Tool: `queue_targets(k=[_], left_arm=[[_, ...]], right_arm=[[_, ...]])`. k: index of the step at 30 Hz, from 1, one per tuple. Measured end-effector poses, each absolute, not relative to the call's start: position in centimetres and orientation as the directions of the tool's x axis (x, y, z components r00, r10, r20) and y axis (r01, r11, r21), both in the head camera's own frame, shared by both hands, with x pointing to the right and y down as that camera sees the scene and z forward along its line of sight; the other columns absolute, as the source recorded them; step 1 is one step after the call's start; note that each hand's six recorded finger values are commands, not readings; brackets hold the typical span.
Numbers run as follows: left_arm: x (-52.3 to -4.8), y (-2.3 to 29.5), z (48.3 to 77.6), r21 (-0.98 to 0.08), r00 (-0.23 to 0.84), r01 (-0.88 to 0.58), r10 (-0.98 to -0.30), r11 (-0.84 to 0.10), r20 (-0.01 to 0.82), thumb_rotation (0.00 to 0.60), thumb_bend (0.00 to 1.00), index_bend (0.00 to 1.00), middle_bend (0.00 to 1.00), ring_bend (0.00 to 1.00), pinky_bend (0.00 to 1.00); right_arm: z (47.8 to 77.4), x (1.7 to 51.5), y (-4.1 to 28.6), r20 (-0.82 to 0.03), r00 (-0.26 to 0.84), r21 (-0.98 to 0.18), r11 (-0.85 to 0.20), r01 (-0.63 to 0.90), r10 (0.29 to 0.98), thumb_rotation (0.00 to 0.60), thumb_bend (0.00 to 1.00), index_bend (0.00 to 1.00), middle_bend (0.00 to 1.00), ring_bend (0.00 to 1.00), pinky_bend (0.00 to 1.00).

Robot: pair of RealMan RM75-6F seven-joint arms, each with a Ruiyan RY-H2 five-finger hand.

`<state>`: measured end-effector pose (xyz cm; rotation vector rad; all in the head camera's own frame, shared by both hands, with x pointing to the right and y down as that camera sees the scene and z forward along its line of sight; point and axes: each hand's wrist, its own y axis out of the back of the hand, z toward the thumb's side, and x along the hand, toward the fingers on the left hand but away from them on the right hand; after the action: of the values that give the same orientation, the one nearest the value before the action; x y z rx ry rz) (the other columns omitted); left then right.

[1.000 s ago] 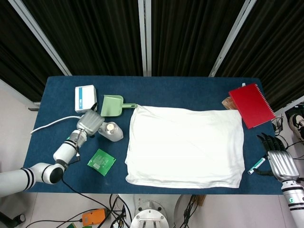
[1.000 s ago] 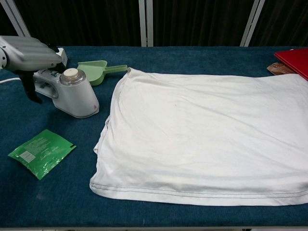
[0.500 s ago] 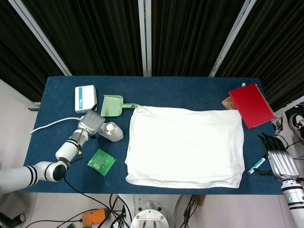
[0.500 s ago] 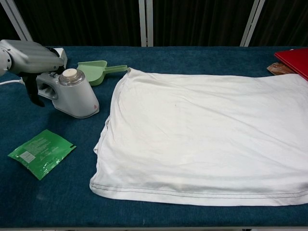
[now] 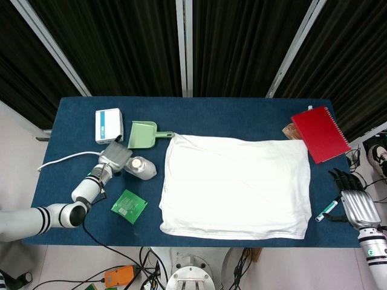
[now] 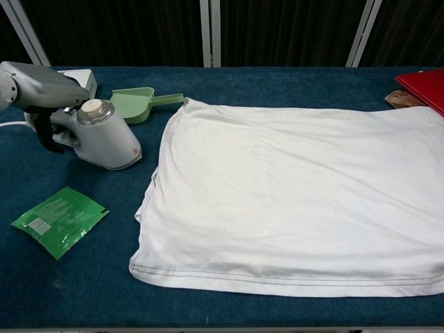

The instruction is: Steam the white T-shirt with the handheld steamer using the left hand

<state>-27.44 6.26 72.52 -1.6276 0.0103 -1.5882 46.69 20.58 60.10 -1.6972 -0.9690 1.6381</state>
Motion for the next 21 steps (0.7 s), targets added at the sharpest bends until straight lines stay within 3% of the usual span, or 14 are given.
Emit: queue_targets(k=[10,15,21], left_arm=[[-27.9,6.1,72.2,-0.535,0.179,0.493,-0.522,-0.686,0.834,0.6,0.46,0.69,0.8,0.66,0.01],[-27.9,6.0,71.9,-0.538,0.186,0.449,-0.514,-0.713,0.837,0.6,0.59,0.69,0.84,0.69,0.4],[-27.8,6.0,71.4,-0.542,0.211,0.373,-0.5,-0.753,0.84,0.6,0.73,0.7,0.87,0.71,0.55]], right_arm=[[60.0,46.6,20.5,-0.568,-0.02,-0.82,-0.563,0.104,0.823,0.6,0.08,0.0,0.06,0.0,0.0],[60.0,46.6,20.5,-0.569,-0.019,-0.819,-0.565,0.103,0.822,0.6,0.08,0.0,0.06,0.0,0.0],[60.1,46.4,20.5,-0.575,-0.013,-0.814,-0.571,0.102,0.818,0.6,0.08,0.0,0.06,0.0,0.0]])
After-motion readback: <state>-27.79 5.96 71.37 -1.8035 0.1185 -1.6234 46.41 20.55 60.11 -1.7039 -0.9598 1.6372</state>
